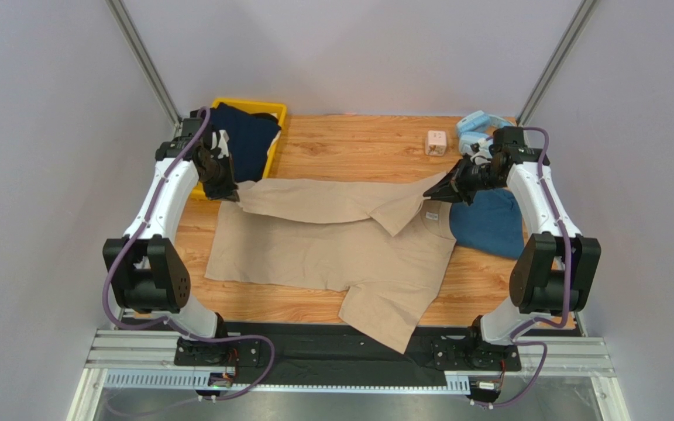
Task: Fold and stack the t-shirts
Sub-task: Flatten out the tshirt
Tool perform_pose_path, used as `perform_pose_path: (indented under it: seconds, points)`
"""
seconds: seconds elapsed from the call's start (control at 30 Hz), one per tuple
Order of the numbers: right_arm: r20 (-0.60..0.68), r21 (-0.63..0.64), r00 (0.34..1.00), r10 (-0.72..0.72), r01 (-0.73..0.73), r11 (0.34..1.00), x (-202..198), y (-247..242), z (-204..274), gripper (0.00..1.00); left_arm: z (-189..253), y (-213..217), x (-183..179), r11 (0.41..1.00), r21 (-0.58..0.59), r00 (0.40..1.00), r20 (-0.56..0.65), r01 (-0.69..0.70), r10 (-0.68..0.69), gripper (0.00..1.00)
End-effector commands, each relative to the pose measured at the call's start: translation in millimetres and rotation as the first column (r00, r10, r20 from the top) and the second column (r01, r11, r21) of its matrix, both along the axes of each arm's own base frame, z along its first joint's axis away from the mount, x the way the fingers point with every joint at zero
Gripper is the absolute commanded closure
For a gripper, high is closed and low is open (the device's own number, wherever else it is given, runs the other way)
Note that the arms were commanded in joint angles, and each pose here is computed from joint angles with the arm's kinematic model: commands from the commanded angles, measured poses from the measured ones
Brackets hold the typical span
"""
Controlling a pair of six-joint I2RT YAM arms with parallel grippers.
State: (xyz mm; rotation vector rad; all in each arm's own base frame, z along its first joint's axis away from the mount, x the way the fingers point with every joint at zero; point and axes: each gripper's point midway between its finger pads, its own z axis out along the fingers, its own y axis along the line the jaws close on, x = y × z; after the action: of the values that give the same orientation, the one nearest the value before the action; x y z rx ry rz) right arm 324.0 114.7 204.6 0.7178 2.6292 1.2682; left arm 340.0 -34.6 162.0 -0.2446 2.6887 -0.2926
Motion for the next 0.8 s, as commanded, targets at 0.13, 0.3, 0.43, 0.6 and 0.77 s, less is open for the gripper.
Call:
perform_pose_path:
  seconds: [0.13, 0.3, 0.43, 0.6, 0.77]
  points:
    - [0.002, -0.017, 1.0, 0.03, -0.03, 0.999, 16, 6, -12, 1.0, -27, 19, 6, 0.993, 0.089, 0.988, -0.129, -0.076, 0.087, 1.0]
    - [-0.019, -0.028, 0.998, 0.065, -0.065, 0.997, 12, 14, -23, 1.0, -25, 38, 18, 0.976, 0.185, 0.984, -0.111, -0.114, 0.136, 1.0]
    - [-0.047, -0.031, 0.994, 0.095, -0.097, 0.995, 5, 19, -34, 1.0, -23, 52, 27, 0.956, 0.255, 0.981, -0.084, -0.147, 0.174, 1.0]
    - [-0.087, -0.039, 0.986, 0.139, -0.142, 0.989, -8, 22, -44, 1.0, -29, 58, 41, 0.945, 0.29, 0.977, -0.103, -0.15, 0.187, 1.0]
    - [-0.108, -0.044, 0.981, 0.162, -0.167, 0.985, -15, 21, -47, 1.0, -43, 53, 39, 0.956, 0.27, 0.971, -0.176, -0.112, 0.163, 0.98]
